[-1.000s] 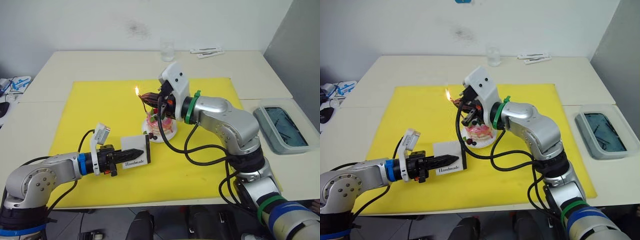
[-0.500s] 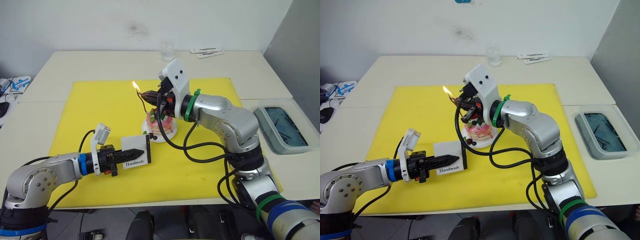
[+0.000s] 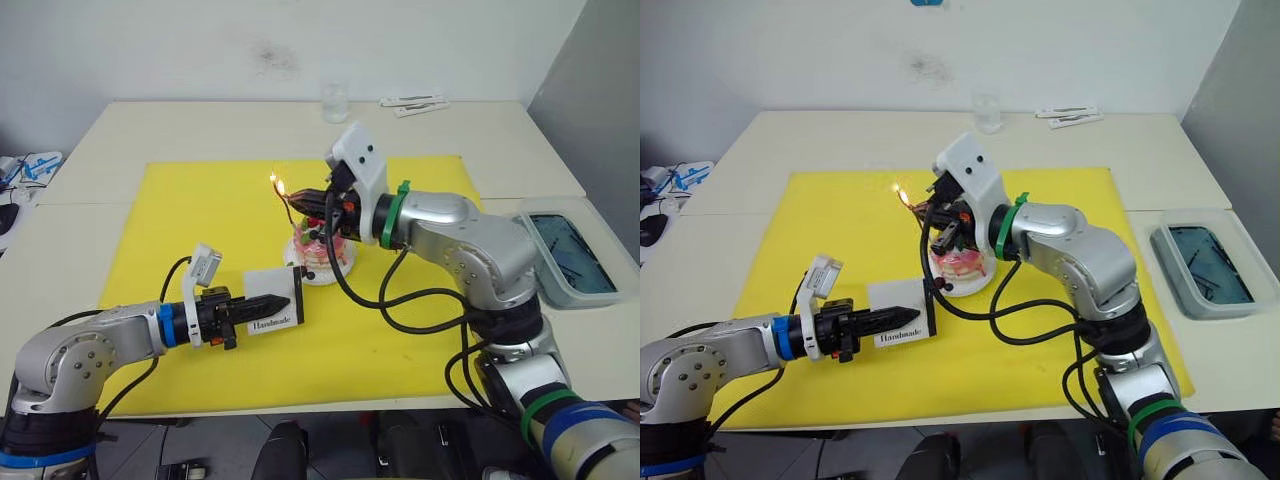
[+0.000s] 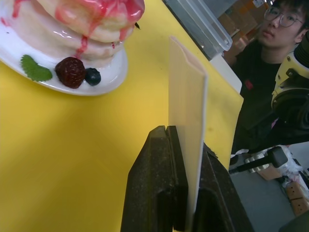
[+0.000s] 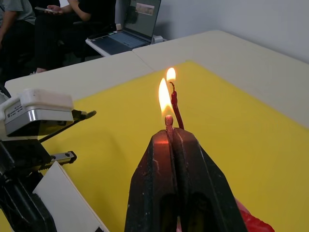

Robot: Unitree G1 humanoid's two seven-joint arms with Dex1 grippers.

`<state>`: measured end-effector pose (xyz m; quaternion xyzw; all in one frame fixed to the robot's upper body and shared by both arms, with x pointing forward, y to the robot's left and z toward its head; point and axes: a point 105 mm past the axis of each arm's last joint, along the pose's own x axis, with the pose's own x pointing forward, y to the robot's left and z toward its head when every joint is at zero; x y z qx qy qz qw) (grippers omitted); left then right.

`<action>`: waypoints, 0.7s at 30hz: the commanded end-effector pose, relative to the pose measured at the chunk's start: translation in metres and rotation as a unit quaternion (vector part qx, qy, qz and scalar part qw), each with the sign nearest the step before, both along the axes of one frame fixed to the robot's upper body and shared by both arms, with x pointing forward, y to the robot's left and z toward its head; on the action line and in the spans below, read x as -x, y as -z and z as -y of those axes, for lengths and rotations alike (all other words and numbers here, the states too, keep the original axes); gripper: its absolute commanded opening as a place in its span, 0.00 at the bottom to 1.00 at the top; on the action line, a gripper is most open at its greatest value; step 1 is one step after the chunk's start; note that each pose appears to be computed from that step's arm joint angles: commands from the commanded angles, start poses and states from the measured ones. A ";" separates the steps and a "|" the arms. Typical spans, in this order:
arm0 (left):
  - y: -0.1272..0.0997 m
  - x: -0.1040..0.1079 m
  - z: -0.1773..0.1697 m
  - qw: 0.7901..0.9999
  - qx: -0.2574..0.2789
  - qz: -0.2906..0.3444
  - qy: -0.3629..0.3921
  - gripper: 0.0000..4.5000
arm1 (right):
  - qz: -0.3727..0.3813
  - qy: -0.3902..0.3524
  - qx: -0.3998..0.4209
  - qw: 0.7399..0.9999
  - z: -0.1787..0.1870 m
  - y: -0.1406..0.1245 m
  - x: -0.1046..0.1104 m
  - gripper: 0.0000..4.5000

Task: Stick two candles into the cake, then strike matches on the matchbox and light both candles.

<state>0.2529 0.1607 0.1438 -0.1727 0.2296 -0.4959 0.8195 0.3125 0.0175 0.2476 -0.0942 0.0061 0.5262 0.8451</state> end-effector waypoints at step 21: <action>-0.023 0.008 0.028 0.997 0.047 0.017 0.065 0.00 | 0.016 0.040 0.036 0.998 0.081 -0.004 0.032 0.00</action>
